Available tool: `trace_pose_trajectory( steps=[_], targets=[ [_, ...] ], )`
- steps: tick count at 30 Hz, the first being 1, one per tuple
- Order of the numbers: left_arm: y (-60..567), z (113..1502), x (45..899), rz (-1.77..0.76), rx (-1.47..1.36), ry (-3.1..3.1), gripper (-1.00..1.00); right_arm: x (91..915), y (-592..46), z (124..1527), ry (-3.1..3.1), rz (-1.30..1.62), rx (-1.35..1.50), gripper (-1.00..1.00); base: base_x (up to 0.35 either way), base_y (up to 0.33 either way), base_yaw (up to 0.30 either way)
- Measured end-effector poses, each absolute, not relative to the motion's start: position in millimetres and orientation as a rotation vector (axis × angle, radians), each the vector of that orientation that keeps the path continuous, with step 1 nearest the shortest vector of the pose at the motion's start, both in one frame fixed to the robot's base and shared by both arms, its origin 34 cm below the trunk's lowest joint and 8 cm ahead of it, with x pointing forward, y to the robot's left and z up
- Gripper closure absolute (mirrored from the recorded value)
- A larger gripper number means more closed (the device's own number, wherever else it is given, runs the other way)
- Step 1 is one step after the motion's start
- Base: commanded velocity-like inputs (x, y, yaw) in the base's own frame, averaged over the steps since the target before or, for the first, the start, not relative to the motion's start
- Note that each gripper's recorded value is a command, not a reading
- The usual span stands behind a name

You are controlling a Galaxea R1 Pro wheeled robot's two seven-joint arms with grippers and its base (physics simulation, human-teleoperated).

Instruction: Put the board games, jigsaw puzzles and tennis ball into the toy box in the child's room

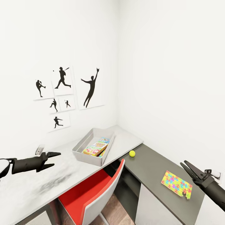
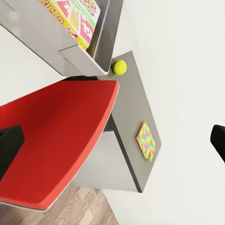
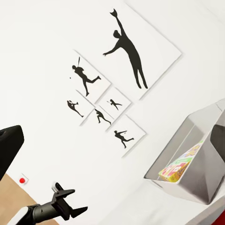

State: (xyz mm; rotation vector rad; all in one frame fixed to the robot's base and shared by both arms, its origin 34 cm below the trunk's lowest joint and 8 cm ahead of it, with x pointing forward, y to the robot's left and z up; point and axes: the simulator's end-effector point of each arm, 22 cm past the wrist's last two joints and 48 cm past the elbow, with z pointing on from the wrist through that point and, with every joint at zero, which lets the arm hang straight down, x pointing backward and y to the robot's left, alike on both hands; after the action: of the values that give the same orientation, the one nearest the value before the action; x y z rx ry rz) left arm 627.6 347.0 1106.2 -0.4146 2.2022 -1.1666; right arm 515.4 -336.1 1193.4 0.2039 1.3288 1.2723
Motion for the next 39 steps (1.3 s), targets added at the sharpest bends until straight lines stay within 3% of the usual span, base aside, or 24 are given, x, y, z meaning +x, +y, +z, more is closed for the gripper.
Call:
trace_pose_trajectory(
  steps=[19, 39],
  targets=[
    [347, 1107, 628, -1.166, -0.414, 2.201, -1.00, 515, -336, 1194, 1.326, 1.268, 0.201, -1.00, -0.006, 0.001, -0.010],
    [347, 1117, 625, -1.166, -0.401, 2.184, -1.00, 511, -336, 1202, 1.310, 1.268, 0.189, -1.00, 0.082, 0.073, -0.196]
  ],
)
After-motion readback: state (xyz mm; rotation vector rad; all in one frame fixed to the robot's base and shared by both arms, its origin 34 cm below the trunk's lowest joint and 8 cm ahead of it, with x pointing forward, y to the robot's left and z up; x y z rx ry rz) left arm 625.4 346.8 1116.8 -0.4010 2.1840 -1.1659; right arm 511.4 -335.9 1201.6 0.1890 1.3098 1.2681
